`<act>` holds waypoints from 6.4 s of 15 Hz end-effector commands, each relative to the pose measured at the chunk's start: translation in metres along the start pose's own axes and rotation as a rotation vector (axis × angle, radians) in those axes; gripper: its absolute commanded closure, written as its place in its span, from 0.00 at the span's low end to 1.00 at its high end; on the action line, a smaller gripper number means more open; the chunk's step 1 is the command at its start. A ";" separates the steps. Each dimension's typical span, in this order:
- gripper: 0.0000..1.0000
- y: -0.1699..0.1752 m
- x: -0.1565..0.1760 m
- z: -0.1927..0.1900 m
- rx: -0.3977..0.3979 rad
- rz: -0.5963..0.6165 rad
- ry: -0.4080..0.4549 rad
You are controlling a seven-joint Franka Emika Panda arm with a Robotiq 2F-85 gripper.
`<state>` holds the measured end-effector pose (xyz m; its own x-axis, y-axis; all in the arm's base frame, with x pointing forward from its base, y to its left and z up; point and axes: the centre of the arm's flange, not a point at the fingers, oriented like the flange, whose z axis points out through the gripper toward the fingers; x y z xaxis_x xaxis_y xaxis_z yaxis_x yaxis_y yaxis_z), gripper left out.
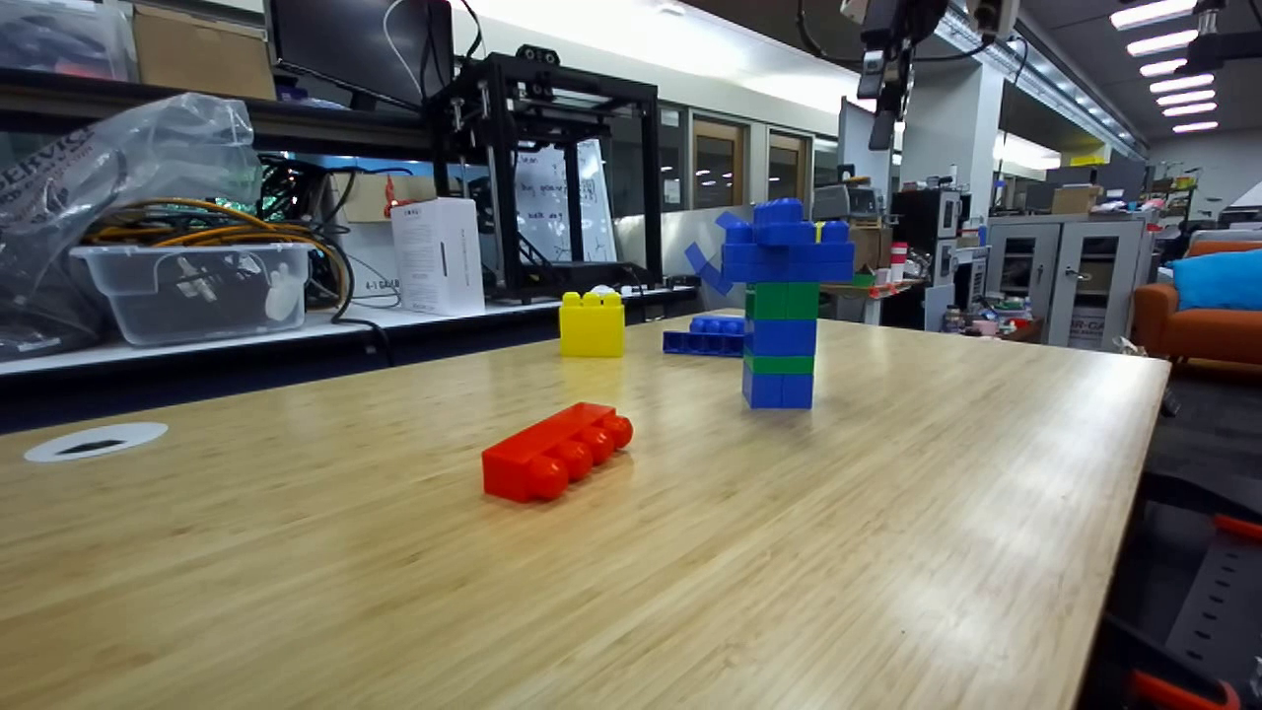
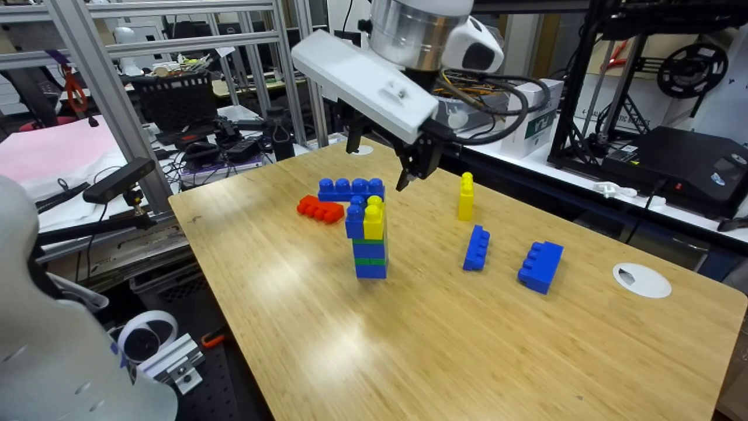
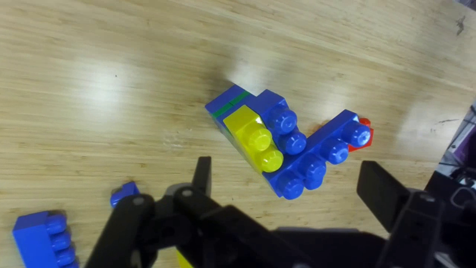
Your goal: Knock down the building blocks
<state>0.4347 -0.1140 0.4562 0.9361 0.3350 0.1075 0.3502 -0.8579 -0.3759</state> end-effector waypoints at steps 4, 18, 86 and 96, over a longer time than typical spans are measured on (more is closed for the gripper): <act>0.00 0.044 0.031 0.045 0.196 -0.176 -0.138; 0.00 0.070 0.066 0.087 0.228 -0.247 -0.227; 0.00 0.106 0.041 0.173 0.798 -0.145 -0.310; 0.00 0.084 0.005 0.190 0.893 -0.062 -0.256</act>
<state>0.4778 -0.1153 0.2472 0.8263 0.5623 -0.0339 0.1339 -0.2546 -0.9577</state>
